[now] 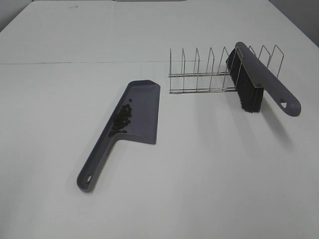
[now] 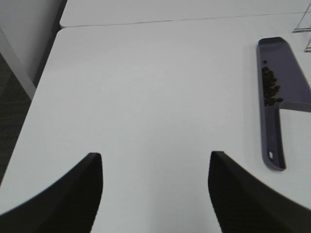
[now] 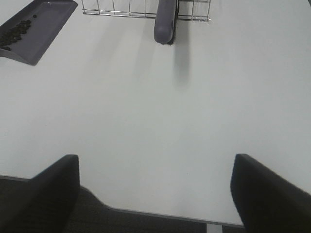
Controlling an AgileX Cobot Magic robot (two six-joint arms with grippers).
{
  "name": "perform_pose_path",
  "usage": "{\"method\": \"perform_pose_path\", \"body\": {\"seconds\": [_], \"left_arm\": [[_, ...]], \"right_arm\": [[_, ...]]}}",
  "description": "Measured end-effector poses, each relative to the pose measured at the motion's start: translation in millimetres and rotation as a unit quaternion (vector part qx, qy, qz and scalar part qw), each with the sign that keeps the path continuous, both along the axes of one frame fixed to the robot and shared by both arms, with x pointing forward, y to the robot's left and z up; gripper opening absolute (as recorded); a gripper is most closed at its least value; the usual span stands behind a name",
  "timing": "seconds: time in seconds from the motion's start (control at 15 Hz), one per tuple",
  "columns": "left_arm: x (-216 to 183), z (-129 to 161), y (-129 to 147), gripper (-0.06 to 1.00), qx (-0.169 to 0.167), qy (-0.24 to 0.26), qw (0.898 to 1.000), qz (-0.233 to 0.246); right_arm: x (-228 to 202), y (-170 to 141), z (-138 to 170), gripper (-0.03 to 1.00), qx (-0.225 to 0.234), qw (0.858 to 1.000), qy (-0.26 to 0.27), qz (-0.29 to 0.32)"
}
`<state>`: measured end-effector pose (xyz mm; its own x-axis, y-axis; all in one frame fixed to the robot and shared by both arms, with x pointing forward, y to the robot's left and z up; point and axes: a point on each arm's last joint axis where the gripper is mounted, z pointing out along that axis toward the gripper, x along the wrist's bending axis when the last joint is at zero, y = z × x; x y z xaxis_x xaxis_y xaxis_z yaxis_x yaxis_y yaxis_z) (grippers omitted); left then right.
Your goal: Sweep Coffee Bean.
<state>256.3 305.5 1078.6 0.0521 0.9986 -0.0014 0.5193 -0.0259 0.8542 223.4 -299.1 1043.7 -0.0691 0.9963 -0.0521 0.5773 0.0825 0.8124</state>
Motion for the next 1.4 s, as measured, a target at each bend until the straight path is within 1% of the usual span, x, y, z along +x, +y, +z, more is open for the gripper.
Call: {"method": "perform_pose_path", "body": {"seconds": [0.13, 0.27, 0.33, 0.53, 0.73, 0.8, 0.93, 1.0, 1.07, 1.4], "left_arm": [[-10.8, -11.4, -5.6, 0.58, -0.025, -0.014, 0.999, -0.031], [-17.4, -21.2, -7.8, 0.58, -0.026, -0.011, 0.998, -0.05], [-18.5, -21.4, -7.7, 0.58, -0.025, -0.015, 0.998, -0.051], [-22.0, -22.1, -7.4, 0.58, -0.026, -0.025, 0.998, -0.053], [-26.6, -22.3, -6.9, 0.58, -0.027, -0.039, 0.997, -0.053], [-26.6, -22.3, -7.0, 0.58, -0.027, -0.039, 0.998, -0.05], [-26.5, -22.2, -7.7, 0.58, -0.028, -0.04, 0.998, -0.029], [-26.4, -22.2, -8.2, 0.58, -0.027, -0.04, 0.999, 0.0], [-26.3, -22.2, -8.5, 0.58, -0.026, -0.041, 0.999, 0.018], [-26.4, -22.3, -8.6, 0.58, -0.023, -0.042, 0.999, 0.021]], "right_arm": [[0.3, 0.0, -0.8, 0.75, 0.0, 1.0, 0.001, 0.0], [1.8, 0.6, -4.1, 0.75, 0.002, 1.0, 0.007, 0.002], [2.4, 0.7, -5.0, 0.75, 0.003, 1.0, 0.008, 0.002], [10.2, 1.0, -7.5, 0.75, 0.004, 1.0, -0.019, 0.003], [11.7, 1.0, -7.4, 0.75, 0.004, 1.0, -0.027, 0.002], [11.7, 1.0, -7.4, 0.75, 0.004, 1.0, -0.027, 0.002], [11.8, 1.0, -7.3, 0.75, 0.004, 1.0, -0.027, 0.002], [11.8, 1.0, -7.3, 0.75, 0.004, 1.0, -0.027, 0.002], [11.8, 1.3, -7.3, 0.75, 0.006, 1.0, -0.027, 0.003], [11.8, 1.7, -7.3, 0.75, 0.008, 1.0, -0.027, 0.004]]}}
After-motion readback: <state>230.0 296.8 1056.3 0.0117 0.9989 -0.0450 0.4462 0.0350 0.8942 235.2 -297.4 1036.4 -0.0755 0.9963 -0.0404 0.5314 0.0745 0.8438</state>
